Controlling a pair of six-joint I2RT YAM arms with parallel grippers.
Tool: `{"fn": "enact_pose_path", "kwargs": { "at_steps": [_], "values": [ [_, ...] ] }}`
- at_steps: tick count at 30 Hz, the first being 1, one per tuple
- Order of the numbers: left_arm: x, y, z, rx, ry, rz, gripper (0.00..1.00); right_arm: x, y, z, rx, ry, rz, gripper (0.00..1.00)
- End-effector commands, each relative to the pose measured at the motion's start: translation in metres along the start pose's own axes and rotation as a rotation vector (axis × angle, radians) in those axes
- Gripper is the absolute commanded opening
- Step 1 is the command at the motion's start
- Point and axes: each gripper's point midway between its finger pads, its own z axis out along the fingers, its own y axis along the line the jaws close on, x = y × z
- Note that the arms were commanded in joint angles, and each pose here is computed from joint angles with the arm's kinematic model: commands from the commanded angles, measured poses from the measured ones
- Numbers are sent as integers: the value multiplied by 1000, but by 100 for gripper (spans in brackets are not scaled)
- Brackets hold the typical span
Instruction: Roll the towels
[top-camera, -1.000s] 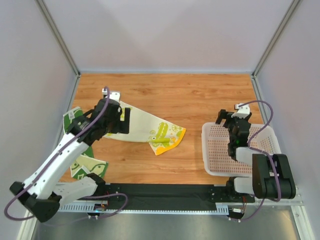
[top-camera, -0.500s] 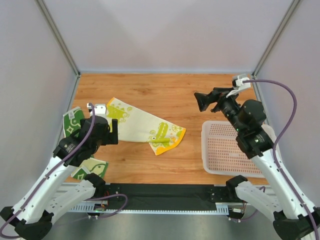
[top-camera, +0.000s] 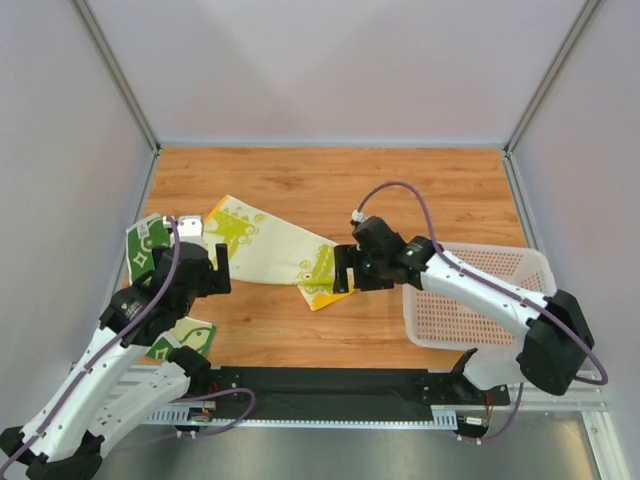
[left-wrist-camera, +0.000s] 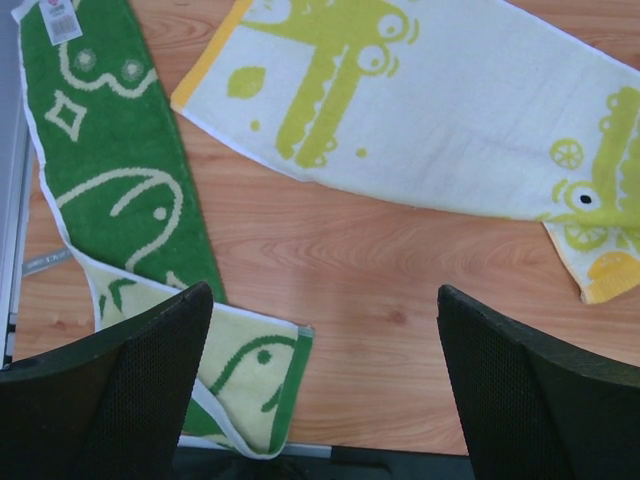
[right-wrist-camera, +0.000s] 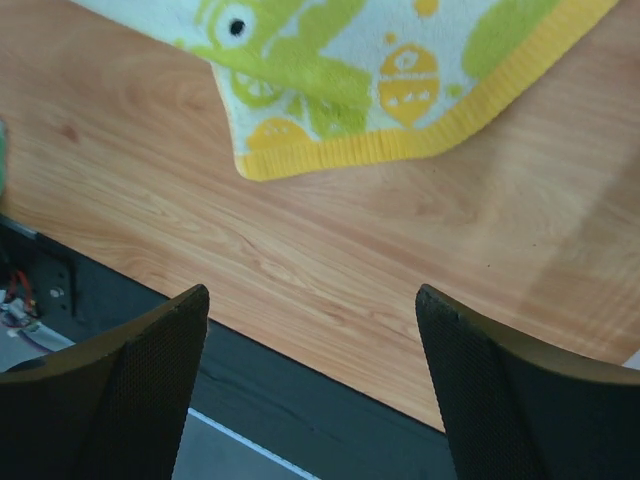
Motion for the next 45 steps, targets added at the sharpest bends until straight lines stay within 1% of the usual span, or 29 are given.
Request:
{"fn": "enact_pose_path", "kwargs": {
  "at_steps": [1, 3, 6, 7, 12, 13, 14, 17, 22, 25, 26, 29, 30, 31, 34, 35, 37, 38, 40, 41, 43, 44, 45],
  "values": [
    [-5, 3, 1, -17, -27, -18, 100, 18, 7, 12, 65, 79, 27, 85],
    [-6, 3, 1, -17, -33, -21, 100, 25, 17, 27, 77, 115, 0, 83],
    [-5, 4, 1, -20, -35, -19, 100, 29, 25, 39, 96, 142, -16, 79],
    [-6, 5, 0, -21, -36, -20, 100, 27, 21, 49, 138, 140, -21, 79],
    [-7, 5, -1, -20, -46, -24, 100, 31, 30, 72, 188, 178, -89, 74],
    [-7, 6, -1, -19, -49, -25, 100, 24, 34, 74, 205, 162, -105, 74],
    [-6, 6, -1, -23, -47, -26, 100, 32, 32, 84, 229, 192, -123, 73],
    [-6, 7, -1, -26, -47, -25, 100, 35, 34, 99, 244, 211, -136, 66],
    [-5, 7, -1, -27, -45, -25, 100, 39, 31, 116, 267, 224, -141, 63],
    [-6, 7, 0, -27, -45, -26, 100, 42, 29, 126, 275, 235, -151, 59],
    [-5, 7, 0, -28, -43, -23, 100, 43, 27, 129, 278, 238, -152, 54],
    [-5, 7, 0, -31, -44, -25, 100, 53, 22, 137, 303, 258, -177, 48],
    [-5, 7, 0, -31, -44, -25, 100, 55, 19, 138, 315, 261, -183, 47],
    [-5, 8, 0, -34, -45, -26, 100, 58, 19, 138, 319, 263, -193, 46],
    [-5, 8, 0, -34, -44, -27, 100, 64, 12, 138, 346, 267, -210, 38],
    [-5, 8, 0, -34, -44, -27, 100, 64, 10, 137, 348, 266, -212, 30],
    [-5, 9, 0, -39, -44, -28, 100, 69, 5, 135, 359, 275, -217, 22],
    [-5, 9, 0, -41, -45, -30, 100, 68, 5, 131, 355, 269, -224, 14],
    [-5, 10, 0, -46, -43, -28, 100, 71, -4, 122, 378, 277, -239, 7],
    [-6, 9, 0, -46, -44, -30, 100, 66, -5, 111, 377, 261, -251, 2],
    [-5, 10, 0, -48, -43, -28, 100, 65, -15, 88, 411, 255, -269, 0],
    [-5, 10, 0, -51, -42, -27, 100, 61, -18, 67, 402, 224, -274, 0],
    [-5, 10, 1, -52, -38, -23, 100, 63, -29, 51, 437, 227, -289, 0]
  ]
}}
